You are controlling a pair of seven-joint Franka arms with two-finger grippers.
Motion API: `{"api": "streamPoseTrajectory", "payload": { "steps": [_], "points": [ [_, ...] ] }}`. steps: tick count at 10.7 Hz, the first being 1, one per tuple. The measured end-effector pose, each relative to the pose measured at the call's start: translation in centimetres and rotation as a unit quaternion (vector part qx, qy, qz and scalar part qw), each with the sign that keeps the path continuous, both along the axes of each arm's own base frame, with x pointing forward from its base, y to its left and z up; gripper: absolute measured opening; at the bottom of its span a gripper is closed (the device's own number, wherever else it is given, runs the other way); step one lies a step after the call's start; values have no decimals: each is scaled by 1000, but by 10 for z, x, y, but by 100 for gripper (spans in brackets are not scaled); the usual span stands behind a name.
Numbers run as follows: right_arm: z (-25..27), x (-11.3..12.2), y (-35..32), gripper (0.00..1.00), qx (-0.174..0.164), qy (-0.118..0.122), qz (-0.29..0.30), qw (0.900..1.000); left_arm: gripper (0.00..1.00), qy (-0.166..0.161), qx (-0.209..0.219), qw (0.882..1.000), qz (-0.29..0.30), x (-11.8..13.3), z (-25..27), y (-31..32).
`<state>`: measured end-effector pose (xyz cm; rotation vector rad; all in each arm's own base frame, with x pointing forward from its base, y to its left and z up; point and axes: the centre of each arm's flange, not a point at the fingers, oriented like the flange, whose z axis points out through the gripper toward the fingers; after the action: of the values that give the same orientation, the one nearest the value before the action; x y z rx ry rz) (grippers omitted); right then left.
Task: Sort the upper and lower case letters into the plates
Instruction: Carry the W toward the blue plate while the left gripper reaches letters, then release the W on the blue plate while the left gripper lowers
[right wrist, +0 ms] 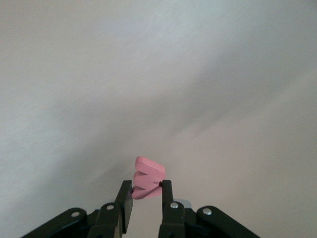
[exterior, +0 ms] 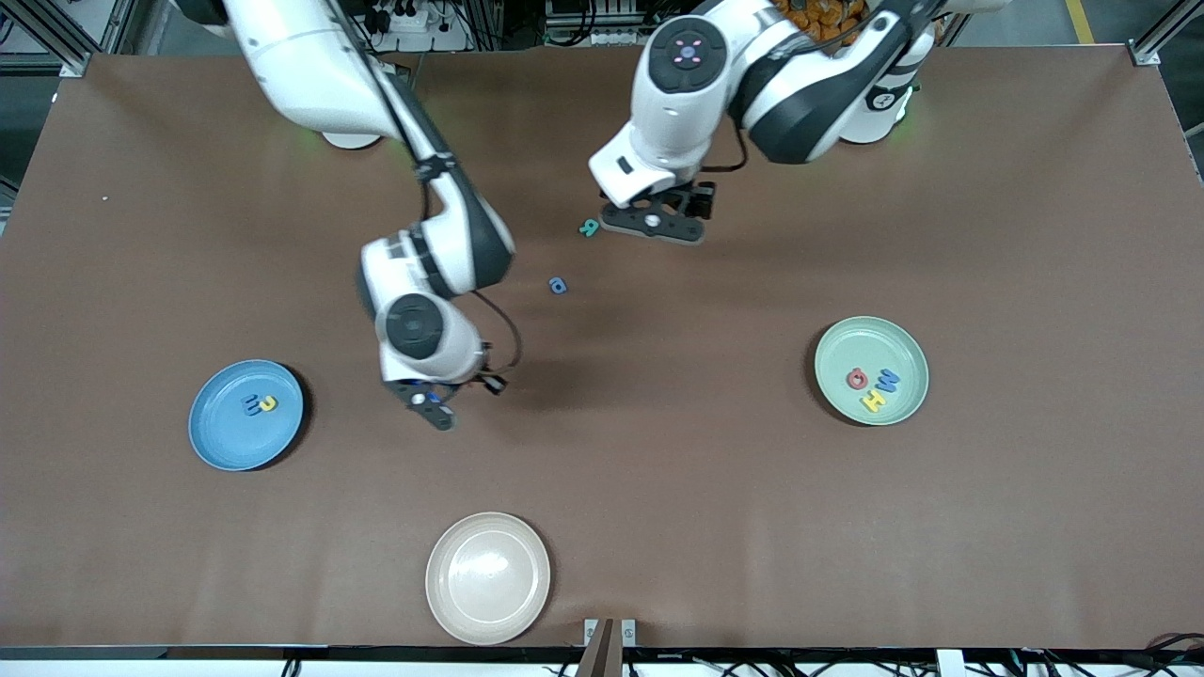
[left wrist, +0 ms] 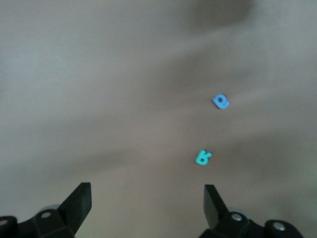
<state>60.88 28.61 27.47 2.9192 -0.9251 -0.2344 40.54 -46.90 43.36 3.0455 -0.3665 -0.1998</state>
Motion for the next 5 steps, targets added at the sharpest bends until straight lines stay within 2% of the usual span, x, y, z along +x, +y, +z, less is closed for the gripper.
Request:
{"api": "streamPoseTrajectory", "payload": {
  "steps": [2, 5],
  "points": [
    [4, 0, -53, 28, 9, 12, 42, 999, 100, -5, -17, 1000, -19, -21, -28, -19],
    [0, 5, -134, 28, 13, 27, 110, 994, 100, -12, -17, 998, -65, -51, -74, -46]
  ]
}}
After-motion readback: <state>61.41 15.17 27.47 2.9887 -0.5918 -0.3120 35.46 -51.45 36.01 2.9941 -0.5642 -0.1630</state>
